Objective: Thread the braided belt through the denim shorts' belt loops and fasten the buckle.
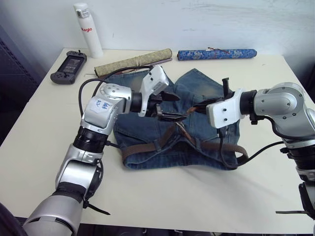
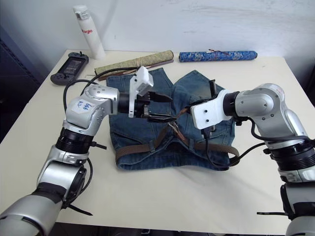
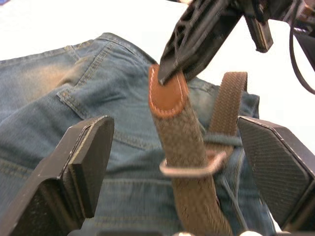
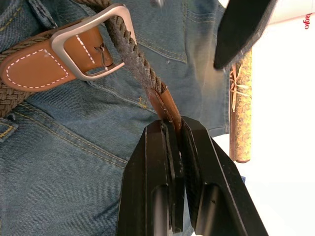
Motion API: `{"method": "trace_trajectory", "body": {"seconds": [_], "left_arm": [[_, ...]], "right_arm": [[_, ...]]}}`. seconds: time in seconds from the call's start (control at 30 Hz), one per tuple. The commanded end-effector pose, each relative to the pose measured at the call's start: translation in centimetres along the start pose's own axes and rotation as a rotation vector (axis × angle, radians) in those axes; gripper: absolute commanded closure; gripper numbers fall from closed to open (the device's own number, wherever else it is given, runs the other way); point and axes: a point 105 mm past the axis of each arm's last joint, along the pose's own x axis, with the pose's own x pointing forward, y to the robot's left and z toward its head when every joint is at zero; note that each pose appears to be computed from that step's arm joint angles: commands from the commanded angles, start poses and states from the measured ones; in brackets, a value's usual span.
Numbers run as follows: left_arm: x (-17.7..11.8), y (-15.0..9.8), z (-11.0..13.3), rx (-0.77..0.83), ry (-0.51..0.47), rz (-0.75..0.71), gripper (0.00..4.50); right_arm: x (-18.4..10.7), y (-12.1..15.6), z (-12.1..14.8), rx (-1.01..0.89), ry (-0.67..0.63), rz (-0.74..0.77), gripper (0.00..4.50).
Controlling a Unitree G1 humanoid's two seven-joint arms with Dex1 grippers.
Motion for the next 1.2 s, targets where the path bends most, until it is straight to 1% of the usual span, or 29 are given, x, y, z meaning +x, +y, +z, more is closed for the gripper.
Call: {"method": "trace_trajectory", "body": {"seconds": [0.03, 0.2, 0.3, 0.4, 0.53, 0.57, 0.6, 0.67, 0.8, 0.9, 0.93, 0.97, 1.0, 1.07, 1.1, 1.13, 1.2], "left_arm": [[1.2, -0.7, 0.6, 0.076, 0.044, 0.025, 0.09], [2.8, -0.1, -0.1, 0.095, 0.092, 0.109, 0.09], [3.7, -0.3, 0.4, 0.078, 0.067, 0.126, 0.09], [4.4, -0.5, 0.4, 0.072, 0.068, 0.131, 0.91], [4.7, -0.6, -0.2, 0.072, 0.1, 0.133, 2.66], [4.7, -0.5, -0.3, 0.069, 0.107, 0.135, 3.16], [4.7, -0.5, -0.4, 0.068, 0.111, 0.136, 3.53], [4.7, -0.5, -0.5, 0.05, 0.114, 0.134, 4.47], [4.4, -0.5, -0.4, 0.012, 0.099, 0.126, 4.47], [4.1, -0.3, -0.6, -0.018, 0.1, 0.131, 4.47], [4.1, -0.2, -0.6, -0.029, 0.098, 0.132, 4.5], [4.0, -0.2, -0.7, -0.042, 0.095, 0.132, 4.5], [4.0, -0.2, -0.7, -0.063, 0.09, 0.131, 4.5], [3.9, 0.0, -0.9, -0.099, 0.085, 0.134, 4.5], [3.8, 0.1, -1.0, -0.113, 0.088, 0.138, 4.5], [3.7, 0.2, -1.2, -0.126, 0.088, 0.14, 4.5], [3.2, 0.6, -1.2, -0.151, 0.083, 0.154, 4.5]], "right_arm": [[-0.8, -1.3, -1.2, 0.038, 0.085, -0.047, 4.5], [-0.7, -1.0, -1.4, 0.1, 0.105, -0.043, 4.5], [-0.5, -0.8, -1.2, 0.119, 0.107, -0.041, 4.5], [-0.4, -0.5, -1.1, 0.14, 0.106, -0.036, 4.5], [-0.4, -0.3, -0.6, 0.155, 0.097, -0.04, 4.5], [-0.4, -0.3, -0.5, 0.158, 0.094, -0.042, 4.5], [-0.4, -0.3, -0.4, 0.161, 0.092, -0.043, 4.5], [-0.4, -0.2, -0.3, 0.164, 0.093, -0.043, 4.5], [-0.6, -0.2, -0.5, 0.155, 0.109, -0.06, 4.5], [-0.8, -0.8, -0.2, 0.182, 0.081, -0.11, 4.5], [-0.9, -1.2, 0.0, 0.186, 0.072, -0.13, 3.84], [-1.1, -1.3, 0.1, 0.196, 0.063, -0.141, 3.66], [-1.2, -1.4, 0.2, 0.212, 0.056, -0.144, 3.34], [-1.9, -1.4, 0.3, 0.257, 0.042, -0.148, 2.39], [-2.4, -1.4, 0.3, 0.308, 0.031, -0.155, 1.94], [-3.0, -1.4, 0.3, 0.363, 0.02, -0.162, 1.2], [-4.2, -1.1, 0.3, 0.493, -0.003, -0.161, 0.56]]}}
